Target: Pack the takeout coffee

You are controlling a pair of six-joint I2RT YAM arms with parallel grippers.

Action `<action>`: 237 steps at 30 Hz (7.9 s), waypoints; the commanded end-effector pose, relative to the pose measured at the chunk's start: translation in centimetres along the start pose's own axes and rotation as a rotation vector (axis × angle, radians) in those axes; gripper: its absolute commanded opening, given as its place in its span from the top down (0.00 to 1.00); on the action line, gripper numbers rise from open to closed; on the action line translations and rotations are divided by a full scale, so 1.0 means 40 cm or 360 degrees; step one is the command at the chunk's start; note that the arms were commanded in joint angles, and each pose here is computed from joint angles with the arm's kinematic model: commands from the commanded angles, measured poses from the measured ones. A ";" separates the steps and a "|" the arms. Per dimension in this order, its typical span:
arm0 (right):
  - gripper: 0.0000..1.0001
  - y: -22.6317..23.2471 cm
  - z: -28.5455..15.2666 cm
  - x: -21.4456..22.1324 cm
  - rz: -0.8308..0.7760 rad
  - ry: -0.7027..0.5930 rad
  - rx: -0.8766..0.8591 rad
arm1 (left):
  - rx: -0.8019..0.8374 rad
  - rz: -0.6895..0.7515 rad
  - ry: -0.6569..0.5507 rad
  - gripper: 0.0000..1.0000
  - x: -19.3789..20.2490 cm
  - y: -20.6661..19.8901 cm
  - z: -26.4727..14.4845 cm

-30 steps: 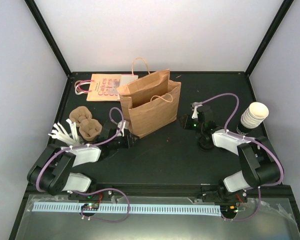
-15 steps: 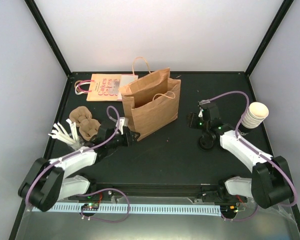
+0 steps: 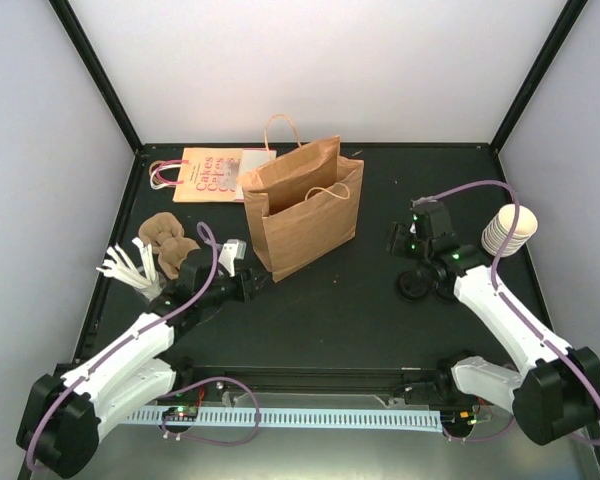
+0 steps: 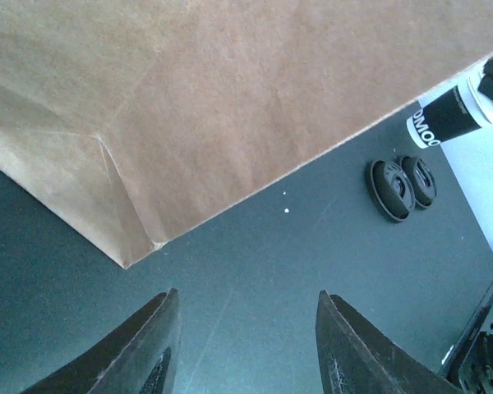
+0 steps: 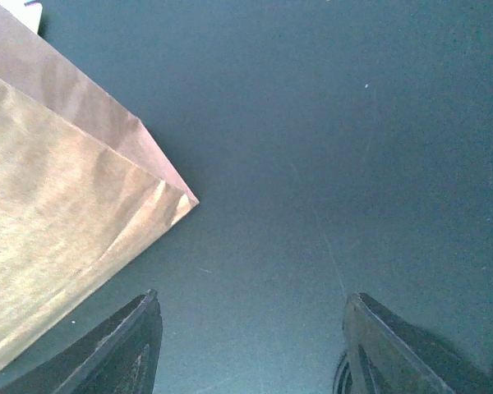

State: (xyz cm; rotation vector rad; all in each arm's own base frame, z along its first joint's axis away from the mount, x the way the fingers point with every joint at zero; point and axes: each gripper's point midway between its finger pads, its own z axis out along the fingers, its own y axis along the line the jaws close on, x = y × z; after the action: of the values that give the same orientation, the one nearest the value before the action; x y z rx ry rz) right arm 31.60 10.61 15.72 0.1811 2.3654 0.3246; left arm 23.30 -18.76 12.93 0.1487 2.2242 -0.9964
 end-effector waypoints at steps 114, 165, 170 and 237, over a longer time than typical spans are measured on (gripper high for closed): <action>0.51 -0.543 -0.172 -0.308 0.0781 0.0227 0.1019 | 0.0060 -0.0110 0.0181 0.01 -0.016 -0.116 -0.119; 0.78 -0.523 -0.109 -0.279 0.0676 0.0321 0.1055 | 0.0033 -0.0031 0.0166 0.01 -0.024 -0.117 -0.131; 0.96 -0.520 -0.112 -0.277 0.0680 0.0321 0.1049 | 0.0025 -0.0021 0.0164 0.01 -0.024 -0.116 -0.135; 0.99 -0.127 -0.353 -0.472 -0.0007 0.0012 0.0781 | 0.0087 0.0009 0.0100 0.01 -0.052 -0.151 -0.159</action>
State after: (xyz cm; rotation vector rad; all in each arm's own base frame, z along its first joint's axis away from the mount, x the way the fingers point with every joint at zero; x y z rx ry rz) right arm 35.79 -5.88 36.12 0.6153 2.3491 -0.4470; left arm 19.19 -17.98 18.71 0.1884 2.3141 -1.0444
